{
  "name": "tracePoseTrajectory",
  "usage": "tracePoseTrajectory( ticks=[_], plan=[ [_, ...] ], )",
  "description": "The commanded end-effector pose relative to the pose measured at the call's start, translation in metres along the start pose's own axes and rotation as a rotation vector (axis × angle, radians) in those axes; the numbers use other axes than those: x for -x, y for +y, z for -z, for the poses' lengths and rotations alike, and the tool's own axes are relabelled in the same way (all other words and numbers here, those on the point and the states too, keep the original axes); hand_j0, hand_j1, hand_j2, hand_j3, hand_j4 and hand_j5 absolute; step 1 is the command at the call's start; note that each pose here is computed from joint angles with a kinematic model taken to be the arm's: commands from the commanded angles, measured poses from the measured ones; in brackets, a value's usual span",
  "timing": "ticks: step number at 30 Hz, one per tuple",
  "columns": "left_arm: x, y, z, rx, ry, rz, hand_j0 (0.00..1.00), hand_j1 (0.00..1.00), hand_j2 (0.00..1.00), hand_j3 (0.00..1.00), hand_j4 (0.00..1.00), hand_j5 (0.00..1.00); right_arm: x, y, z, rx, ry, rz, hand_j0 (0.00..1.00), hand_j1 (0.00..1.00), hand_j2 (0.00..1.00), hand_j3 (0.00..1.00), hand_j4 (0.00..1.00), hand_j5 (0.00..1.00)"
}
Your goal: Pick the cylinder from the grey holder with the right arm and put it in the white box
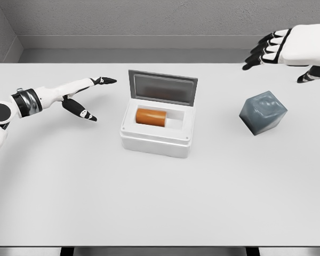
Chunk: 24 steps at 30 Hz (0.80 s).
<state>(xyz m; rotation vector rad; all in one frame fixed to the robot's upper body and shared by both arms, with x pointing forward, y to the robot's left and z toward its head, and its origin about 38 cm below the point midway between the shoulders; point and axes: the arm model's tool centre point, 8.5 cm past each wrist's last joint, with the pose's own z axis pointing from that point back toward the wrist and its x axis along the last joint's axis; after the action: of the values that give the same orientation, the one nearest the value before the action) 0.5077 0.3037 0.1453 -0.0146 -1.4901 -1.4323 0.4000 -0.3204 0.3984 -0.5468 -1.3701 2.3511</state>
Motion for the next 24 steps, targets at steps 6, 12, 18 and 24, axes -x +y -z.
tracePoseTrajectory(
  ticks=[6,12,18,24],
  plan=[
    [-0.001,0.003,-0.001,-0.006,0.001,0.002,1.00,1.00,1.00,1.00,1.00,1.00,0.004,0.010,-0.025,0.000,0.043,0.053,1.00,1.00,1.00,1.00,1.00,1.00],
    [0.005,0.010,-0.002,-0.047,0.014,-0.025,1.00,1.00,1.00,1.00,1.00,1.00,0.004,0.009,-0.040,0.003,0.068,0.057,1.00,1.00,1.00,1.00,1.00,1.00],
    [0.003,0.009,0.035,-0.060,0.020,-0.105,1.00,1.00,1.00,1.00,1.00,1.00,0.004,0.019,-0.046,-0.017,0.082,0.076,1.00,1.00,1.00,1.00,1.00,1.00],
    [-0.006,0.016,0.058,-0.060,0.020,-0.130,1.00,1.00,1.00,1.00,1.00,1.00,0.006,0.022,-0.066,-0.024,0.127,0.085,1.00,1.00,1.00,1.00,1.00,1.00]
  ],
)
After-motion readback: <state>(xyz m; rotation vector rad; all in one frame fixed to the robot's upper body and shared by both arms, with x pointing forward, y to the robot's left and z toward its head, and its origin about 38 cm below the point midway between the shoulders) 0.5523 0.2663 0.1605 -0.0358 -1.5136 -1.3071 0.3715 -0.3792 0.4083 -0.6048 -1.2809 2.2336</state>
